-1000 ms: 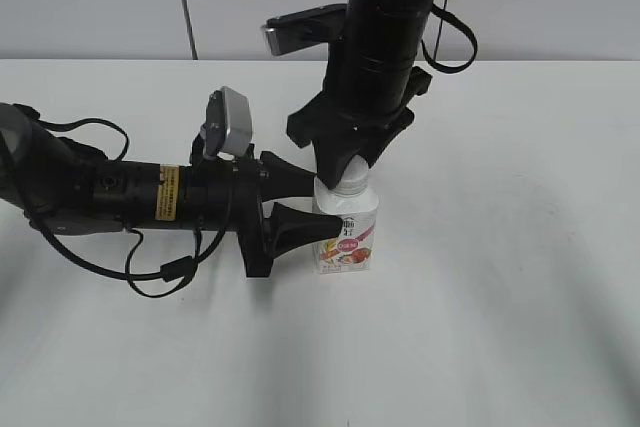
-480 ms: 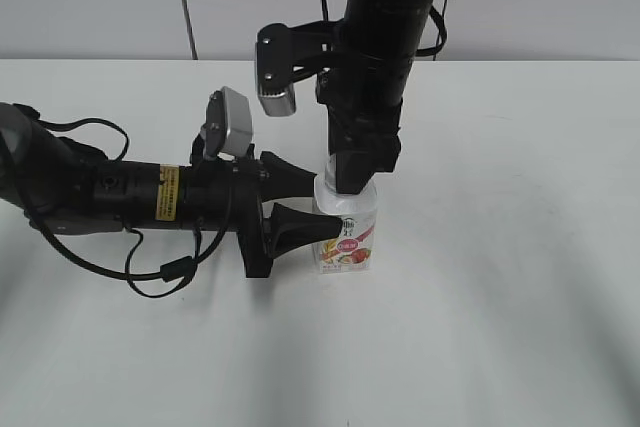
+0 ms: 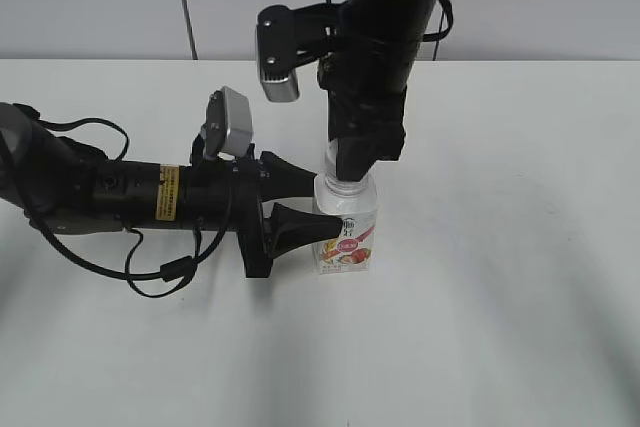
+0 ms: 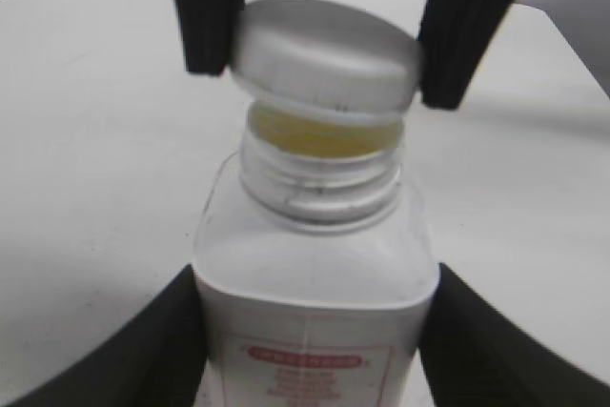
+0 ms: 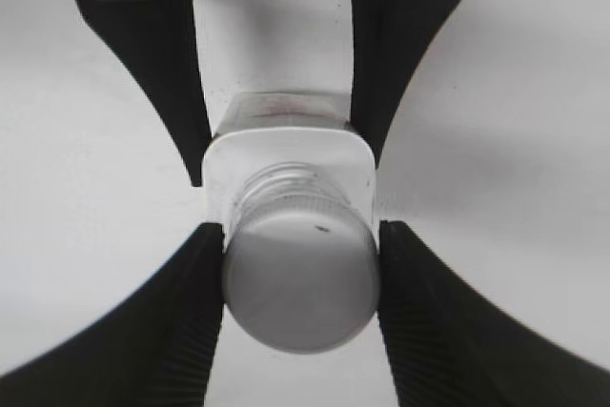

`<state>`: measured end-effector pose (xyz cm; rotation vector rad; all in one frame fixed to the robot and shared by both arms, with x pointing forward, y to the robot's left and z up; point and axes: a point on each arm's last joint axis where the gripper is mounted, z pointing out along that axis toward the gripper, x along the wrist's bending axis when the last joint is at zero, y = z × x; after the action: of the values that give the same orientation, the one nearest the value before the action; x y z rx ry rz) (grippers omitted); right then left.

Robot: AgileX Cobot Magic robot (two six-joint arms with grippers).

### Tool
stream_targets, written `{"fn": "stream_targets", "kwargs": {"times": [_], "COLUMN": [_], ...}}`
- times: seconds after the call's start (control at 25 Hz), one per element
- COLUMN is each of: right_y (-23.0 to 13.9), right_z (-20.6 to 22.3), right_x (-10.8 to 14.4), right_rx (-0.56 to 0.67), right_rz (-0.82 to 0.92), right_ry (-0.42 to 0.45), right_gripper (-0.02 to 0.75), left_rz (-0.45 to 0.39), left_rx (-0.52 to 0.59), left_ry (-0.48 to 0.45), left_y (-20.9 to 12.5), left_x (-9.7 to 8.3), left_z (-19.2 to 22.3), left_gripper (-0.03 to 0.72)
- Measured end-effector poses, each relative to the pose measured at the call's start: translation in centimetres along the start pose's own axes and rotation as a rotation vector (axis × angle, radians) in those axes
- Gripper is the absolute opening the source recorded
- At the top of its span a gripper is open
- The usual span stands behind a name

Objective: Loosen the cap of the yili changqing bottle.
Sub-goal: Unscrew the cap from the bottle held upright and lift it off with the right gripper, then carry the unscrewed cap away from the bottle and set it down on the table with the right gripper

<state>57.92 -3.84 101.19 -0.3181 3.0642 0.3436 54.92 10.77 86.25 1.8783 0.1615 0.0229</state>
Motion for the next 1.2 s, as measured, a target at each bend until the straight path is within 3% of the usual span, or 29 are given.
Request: {"fn": "stream_targets", "kwargs": {"times": [0.24,0.56,0.64,0.92,1.2], "right_y": [0.2,0.4,0.4,0.0,-3.4], "right_z": [-2.2,-3.1,-3.2,-3.2,-4.4], "right_x": [0.4,0.2,0.2,0.0,-0.3], "right_rx": [-0.024,-0.063,-0.071,-0.067,-0.008], "right_rz": [0.098,1.041,1.212,1.310,1.333], "right_ry": [-0.045,-0.060,-0.056,-0.068,-0.173], "right_gripper": [0.389,0.389,0.389,0.388,0.388], "left_rz": [0.000,0.000,0.000,0.001,0.002], "left_rx": [0.000,0.000,0.000,0.000,0.001], "left_ry": [0.000,-0.001,-0.001,-0.002,-0.003], "left_y": [0.0,0.0,0.0,0.0,0.0], "left_x": [0.0,0.0,0.0,0.0,0.0], "left_z": [0.0,0.0,0.0,0.0,0.0], "left_gripper": [0.412,0.412,0.412,0.412,0.412]}}
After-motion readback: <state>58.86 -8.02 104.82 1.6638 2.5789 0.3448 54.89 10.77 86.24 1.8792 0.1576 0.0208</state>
